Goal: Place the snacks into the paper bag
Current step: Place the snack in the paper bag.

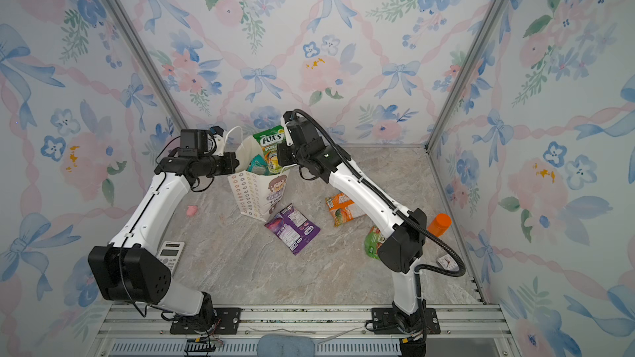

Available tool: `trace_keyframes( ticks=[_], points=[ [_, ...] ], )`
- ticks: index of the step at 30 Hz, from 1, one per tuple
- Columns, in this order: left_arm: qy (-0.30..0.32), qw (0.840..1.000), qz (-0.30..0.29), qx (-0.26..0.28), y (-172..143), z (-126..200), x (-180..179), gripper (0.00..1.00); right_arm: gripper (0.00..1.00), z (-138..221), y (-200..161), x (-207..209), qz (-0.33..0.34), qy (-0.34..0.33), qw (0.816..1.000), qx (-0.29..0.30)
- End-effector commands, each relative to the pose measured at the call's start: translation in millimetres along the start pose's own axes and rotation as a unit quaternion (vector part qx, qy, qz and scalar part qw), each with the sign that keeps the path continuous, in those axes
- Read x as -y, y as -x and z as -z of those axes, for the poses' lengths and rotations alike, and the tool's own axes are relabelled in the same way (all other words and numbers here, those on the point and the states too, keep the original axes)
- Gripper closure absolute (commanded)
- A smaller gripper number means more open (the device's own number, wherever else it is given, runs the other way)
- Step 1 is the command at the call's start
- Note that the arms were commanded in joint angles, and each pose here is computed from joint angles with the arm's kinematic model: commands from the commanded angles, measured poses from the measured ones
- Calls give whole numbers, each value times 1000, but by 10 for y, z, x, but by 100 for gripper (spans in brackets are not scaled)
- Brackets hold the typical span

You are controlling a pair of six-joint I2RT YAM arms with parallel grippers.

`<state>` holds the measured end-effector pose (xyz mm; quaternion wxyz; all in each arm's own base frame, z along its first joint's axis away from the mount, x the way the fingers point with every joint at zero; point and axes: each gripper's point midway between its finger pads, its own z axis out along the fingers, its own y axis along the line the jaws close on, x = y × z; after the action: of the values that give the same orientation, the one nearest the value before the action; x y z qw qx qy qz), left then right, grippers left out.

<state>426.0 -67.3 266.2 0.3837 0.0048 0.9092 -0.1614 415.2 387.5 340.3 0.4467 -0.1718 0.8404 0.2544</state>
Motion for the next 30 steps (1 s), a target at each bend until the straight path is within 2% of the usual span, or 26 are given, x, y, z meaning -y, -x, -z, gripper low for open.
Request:
trace_keyframes(
  ticks=[1,7,9,11,15,17,23,26,30],
  points=[
    [-8,1000,-6,17,61,59,48,100,100,4,-8,-93,0,11,1000,-4],
    [-8,1000,-6,16,59,54,47,100,100,-119,-80,-129,-6,20,1000,-23],
    [-8,1000,-6,17,61,59,42,100,97,-144,-90,-150,-8,26,999,-28],
    [-9,1000,-6,16,58,55,49,100,88,-160,-93,-174,-10,31,999,-31],
    [-8,1000,-7,15,54,52,47,100,60,-96,-2,-198,-10,40,999,-19],
    [-7,1000,-6,16,59,54,43,100,51,-6,92,-218,-9,45,999,-3],
    [-6,1000,-7,16,57,53,33,100,39,351,382,-149,-18,57,996,62],
    [-5,1000,-7,17,61,57,28,100,34,521,413,18,-27,49,994,89],
    [-6,1000,-6,15,54,43,25,100,24,769,338,330,-48,35,991,121]
  ],
)
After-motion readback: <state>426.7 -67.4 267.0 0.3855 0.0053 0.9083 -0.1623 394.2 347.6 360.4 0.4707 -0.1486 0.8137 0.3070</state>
